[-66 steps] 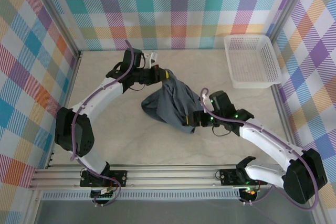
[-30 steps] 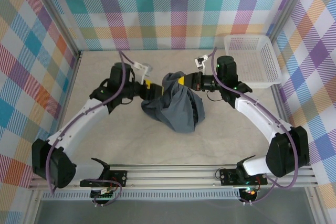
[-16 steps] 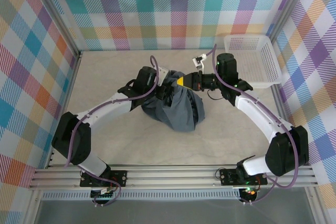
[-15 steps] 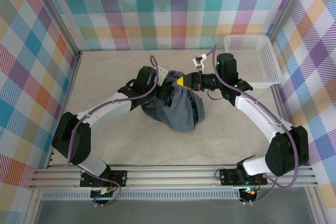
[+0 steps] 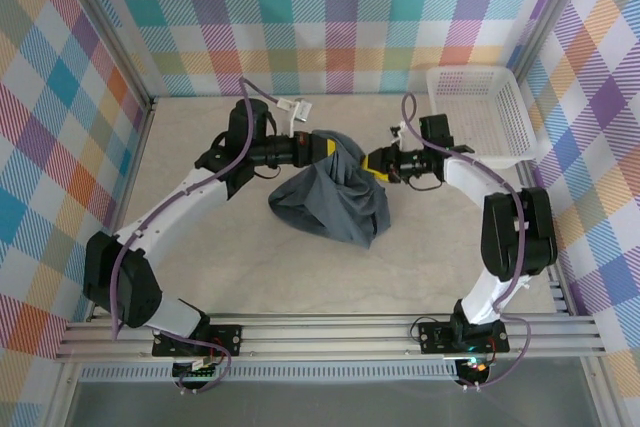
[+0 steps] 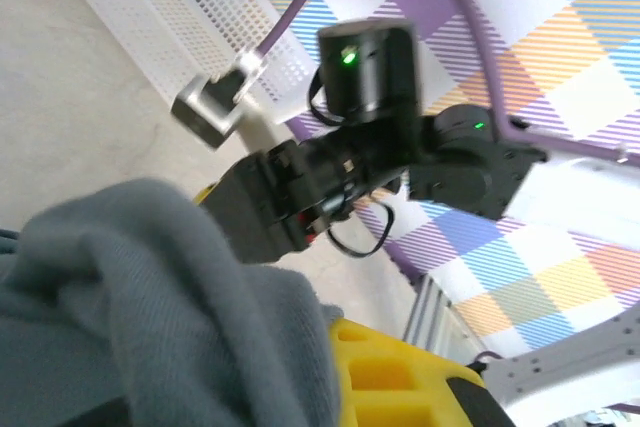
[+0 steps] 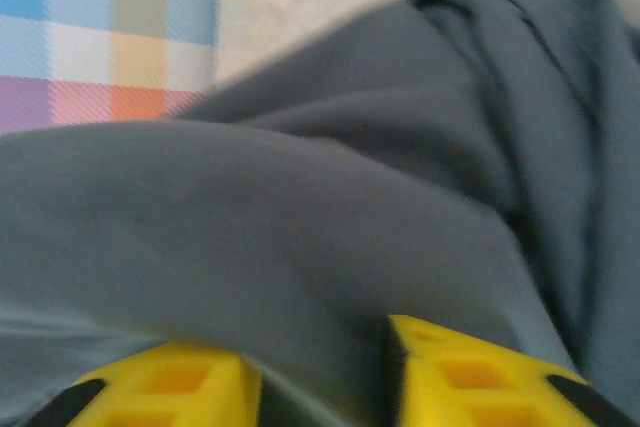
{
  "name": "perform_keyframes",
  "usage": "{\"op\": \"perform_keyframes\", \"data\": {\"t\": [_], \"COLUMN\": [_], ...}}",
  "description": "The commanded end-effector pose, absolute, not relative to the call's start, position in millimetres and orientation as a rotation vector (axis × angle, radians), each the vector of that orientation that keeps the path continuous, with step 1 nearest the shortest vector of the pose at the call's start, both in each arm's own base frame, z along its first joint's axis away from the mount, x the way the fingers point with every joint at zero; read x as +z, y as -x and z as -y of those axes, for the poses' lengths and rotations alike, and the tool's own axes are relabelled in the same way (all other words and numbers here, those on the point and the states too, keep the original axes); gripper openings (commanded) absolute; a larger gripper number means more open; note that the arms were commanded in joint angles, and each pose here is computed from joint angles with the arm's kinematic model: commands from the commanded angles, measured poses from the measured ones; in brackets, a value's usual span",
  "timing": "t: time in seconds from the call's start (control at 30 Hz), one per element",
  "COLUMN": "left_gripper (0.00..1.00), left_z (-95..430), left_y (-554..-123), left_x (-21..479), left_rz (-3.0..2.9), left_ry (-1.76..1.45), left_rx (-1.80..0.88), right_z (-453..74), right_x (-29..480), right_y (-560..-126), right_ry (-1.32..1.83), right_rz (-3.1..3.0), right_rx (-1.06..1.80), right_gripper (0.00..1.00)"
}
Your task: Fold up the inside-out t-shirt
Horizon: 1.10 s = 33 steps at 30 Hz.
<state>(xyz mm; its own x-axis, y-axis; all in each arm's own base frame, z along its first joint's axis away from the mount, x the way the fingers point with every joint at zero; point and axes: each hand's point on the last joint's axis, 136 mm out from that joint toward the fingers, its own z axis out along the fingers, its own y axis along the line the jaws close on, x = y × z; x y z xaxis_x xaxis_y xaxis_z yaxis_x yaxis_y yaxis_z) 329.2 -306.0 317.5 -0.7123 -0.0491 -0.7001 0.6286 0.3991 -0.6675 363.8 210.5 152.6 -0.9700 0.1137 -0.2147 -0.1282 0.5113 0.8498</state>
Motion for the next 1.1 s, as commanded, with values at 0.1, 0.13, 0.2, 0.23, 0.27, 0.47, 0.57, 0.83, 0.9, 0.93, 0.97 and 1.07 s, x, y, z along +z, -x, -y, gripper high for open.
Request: {"op": "perform_keyframes", "data": {"t": [0.1,0.13,0.2,0.23,0.27,0.47,0.57,0.83,0.9,0.93,0.97,1.07], "left_gripper": [0.00,0.00,0.00,0.00,0.00,0.00,0.00,0.00,0.00,0.00,0.00,0.13], "left_z": [299,300,301,301,302,304,303,234,219,219,223,240], "left_y": [-331,-333,-336,-337,-337,-339,-339,-370,-385,-390,-392,-396], "left_x": [316,314,314,314,314,315,315,243,221,213,205,218], "left_rz": [-2.074,-2.077,-2.080,-2.080,-2.081,-2.092,-2.095,-2.340,-2.346,-2.335,-2.334,-2.242], "left_ry": [-0.416,-0.412,-0.403,-0.401,-0.401,-0.399,-0.396,-0.220,-0.218,-0.247,-0.271,-0.325], "left_rx": [-1.359,-1.360,-1.359,-1.360,-1.362,-1.371,-1.361,-0.890,-0.888,-0.918,-0.951,-1.081], "right_z": [-176,-181,-200,-213,-223,-276,-301,-293,-292,-293,-295,-297], "right_x": [216,221,233,240,244,244,235,281,303,315,327,343], "right_y": [-334,-323,-299,-290,-285,-294,-307,-294,-273,-264,-254,-246], "right_ry": [-0.042,0.006,0.170,0.251,0.292,0.405,0.458,0.489,0.523,0.539,0.560,0.566], "right_rz": [-2.303,-2.268,-2.180,-2.129,-2.096,-2.121,-2.157,-2.084,-2.046,-2.020,-1.987,-1.945], "right_rx": [1.061,0.989,0.881,0.857,0.865,1.007,1.089,1.119,1.268,1.366,1.460,1.612], "right_gripper": [0.42,0.41,0.39,0.39,0.40,0.50,0.46,0.00,0.00,0.00,0.00,0.00]}}
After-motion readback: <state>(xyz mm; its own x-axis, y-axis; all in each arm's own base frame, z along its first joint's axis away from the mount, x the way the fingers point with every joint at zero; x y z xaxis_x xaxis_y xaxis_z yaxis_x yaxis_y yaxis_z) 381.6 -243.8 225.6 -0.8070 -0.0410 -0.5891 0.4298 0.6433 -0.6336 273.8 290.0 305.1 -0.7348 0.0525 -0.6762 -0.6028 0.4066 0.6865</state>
